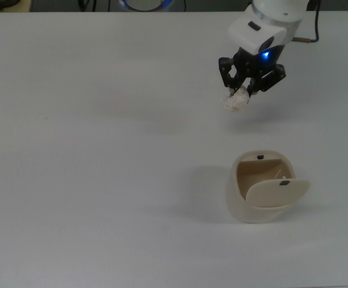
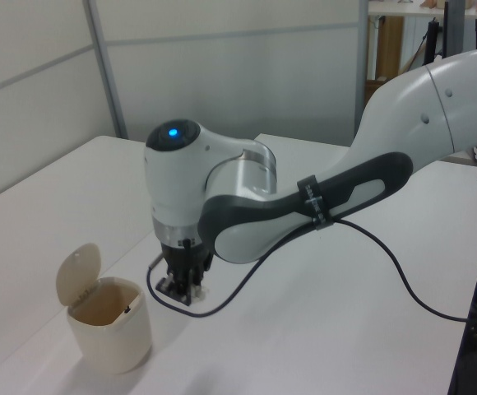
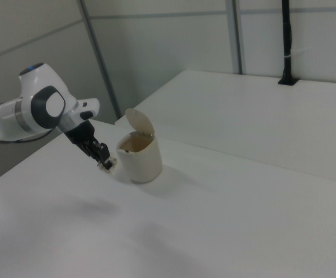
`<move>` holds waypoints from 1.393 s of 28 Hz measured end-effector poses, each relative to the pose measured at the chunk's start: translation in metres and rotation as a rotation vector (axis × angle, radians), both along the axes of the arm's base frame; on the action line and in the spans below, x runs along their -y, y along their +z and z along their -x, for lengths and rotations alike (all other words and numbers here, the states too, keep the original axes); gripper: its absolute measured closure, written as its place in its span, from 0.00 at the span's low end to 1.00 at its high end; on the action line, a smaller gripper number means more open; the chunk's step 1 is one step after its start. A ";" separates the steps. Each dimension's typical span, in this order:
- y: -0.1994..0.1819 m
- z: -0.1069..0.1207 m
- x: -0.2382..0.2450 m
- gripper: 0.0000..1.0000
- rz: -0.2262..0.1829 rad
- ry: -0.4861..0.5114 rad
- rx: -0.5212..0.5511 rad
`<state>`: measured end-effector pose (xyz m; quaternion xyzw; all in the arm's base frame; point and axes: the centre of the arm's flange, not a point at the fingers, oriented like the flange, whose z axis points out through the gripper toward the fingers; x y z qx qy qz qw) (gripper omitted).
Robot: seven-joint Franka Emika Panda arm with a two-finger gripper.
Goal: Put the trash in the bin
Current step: 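Carry the held paper ball over to the cream bin's opening, then open the gripper to drop the paper ball into the bin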
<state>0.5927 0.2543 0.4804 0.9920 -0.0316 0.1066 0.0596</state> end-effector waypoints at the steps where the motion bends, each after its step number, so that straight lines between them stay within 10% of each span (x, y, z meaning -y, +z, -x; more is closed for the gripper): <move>1: 0.004 -0.001 -0.001 0.76 -0.006 -0.010 0.009; 23: -0.012 -0.065 -0.047 0.83 -0.067 -0.236 0.407; 39: -0.013 -0.081 -0.055 0.23 -0.102 -0.305 0.459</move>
